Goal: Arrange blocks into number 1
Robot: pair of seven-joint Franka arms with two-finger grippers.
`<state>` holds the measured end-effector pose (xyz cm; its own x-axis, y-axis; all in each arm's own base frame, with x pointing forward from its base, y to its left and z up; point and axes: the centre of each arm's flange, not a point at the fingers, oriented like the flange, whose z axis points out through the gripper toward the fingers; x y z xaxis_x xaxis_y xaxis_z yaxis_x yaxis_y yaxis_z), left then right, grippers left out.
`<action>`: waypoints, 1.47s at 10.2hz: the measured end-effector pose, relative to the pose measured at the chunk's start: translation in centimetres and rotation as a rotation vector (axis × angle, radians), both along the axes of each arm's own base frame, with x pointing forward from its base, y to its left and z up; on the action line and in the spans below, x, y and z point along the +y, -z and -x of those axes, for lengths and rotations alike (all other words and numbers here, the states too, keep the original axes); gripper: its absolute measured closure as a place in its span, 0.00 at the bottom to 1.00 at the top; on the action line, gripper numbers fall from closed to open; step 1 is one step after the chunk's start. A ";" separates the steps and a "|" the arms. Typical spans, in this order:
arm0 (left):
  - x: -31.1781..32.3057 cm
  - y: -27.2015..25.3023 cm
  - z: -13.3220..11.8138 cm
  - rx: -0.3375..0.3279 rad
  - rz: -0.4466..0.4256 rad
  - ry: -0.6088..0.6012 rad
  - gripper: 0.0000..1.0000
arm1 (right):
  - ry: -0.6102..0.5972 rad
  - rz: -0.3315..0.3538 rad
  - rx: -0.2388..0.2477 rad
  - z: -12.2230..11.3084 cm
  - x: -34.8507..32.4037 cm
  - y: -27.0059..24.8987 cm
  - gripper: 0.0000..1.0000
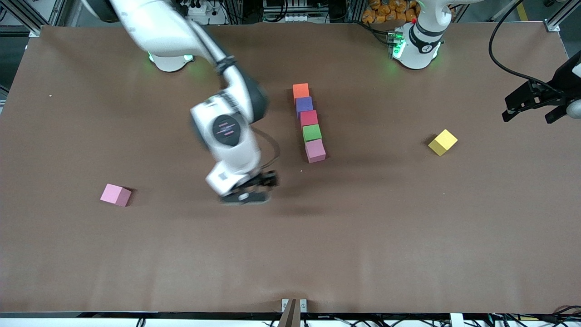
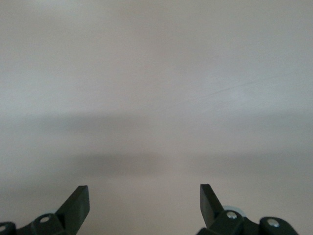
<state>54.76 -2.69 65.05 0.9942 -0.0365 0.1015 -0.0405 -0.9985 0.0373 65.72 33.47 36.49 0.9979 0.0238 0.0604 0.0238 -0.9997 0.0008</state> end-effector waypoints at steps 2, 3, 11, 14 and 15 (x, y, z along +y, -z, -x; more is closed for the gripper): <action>0.0 0.0 0.0 0.000 0.000 0.000 0.00 | -0.031 0.028 0.051 -3.5 -11.4 -2.1 0.00; 0.0 0.0 0.0 0.000 0.000 0.001 0.00 | -0.042 0.030 0.062 -4.4 -16.1 -3.0 0.00; -0.1 0.2 0.2 0.027 -0.001 0.002 0.00 | -0.140 0.054 0.055 -0.3 -30.6 -12.5 0.00; -0.1 0.1 0.2 0.030 -0.001 0.003 0.00 | -0.144 0.050 0.008 4.3 -31.2 -19.3 0.00; -0.1 0.1 0.3 0.032 -0.001 0.003 0.00 | -0.140 0.049 -0.011 5.7 -31.4 -21.8 0.00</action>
